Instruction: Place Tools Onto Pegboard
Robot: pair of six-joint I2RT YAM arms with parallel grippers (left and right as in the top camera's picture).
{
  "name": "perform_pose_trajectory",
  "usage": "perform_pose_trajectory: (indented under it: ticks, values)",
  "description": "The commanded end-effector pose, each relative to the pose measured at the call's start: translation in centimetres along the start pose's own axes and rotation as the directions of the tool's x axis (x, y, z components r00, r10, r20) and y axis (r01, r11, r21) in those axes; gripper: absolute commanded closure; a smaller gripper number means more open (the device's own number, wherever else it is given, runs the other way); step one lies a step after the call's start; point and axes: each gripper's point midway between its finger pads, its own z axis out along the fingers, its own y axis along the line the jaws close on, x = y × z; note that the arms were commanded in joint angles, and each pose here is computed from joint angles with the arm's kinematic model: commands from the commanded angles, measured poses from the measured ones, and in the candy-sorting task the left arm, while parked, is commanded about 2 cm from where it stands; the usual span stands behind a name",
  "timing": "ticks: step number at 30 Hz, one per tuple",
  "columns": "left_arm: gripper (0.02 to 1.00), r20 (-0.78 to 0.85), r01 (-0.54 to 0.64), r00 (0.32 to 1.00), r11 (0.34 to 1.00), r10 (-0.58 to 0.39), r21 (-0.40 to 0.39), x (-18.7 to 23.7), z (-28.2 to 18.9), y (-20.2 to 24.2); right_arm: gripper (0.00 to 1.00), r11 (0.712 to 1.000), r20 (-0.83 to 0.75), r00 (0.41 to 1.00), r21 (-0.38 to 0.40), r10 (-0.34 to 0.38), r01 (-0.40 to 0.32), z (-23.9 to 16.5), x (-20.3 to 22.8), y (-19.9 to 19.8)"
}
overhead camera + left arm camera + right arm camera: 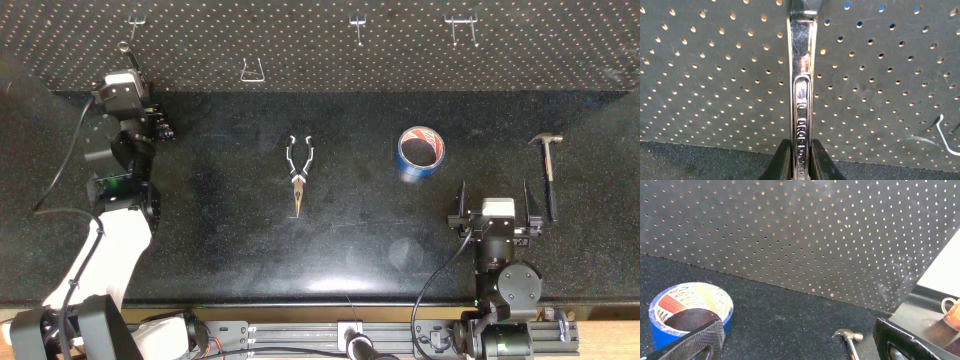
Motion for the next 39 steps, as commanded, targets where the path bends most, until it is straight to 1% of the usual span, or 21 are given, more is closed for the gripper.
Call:
perform_pose_trajectory:
  ticks: [1,5,8,39]
  values:
    - [0.989,0.037,-0.038,0.999,0.999,0.037,0.018,-1.7,0.4,-0.5,0.025,1.0,-0.016,1.0,0.019,-0.011,0.011,0.0,0.4,-0.3]
    - [0.989,0.033,-0.04,0.999,0.999,0.039,0.02,-1.6,0.5,-0.5,0.025,1.0,-0.016,1.0,0.019,-0.011,0.011,0.0,0.4,-0.3]
    - [0.989,0.025,-0.04,0.999,0.998,0.039,0.042,-1.2,0.7,-0.9,0.027,1.0,-0.016,1.0,0.019,-0.011,0.011,0.0,0.4,-0.3]
    - [0.987,0.031,-0.04,0.999,0.998,0.039,0.039,-1.6,2.3,-0.6,0.025,1.0,-0.016,1.0,0.02,-0.01,0.011,0.0,0.4,-0.3]
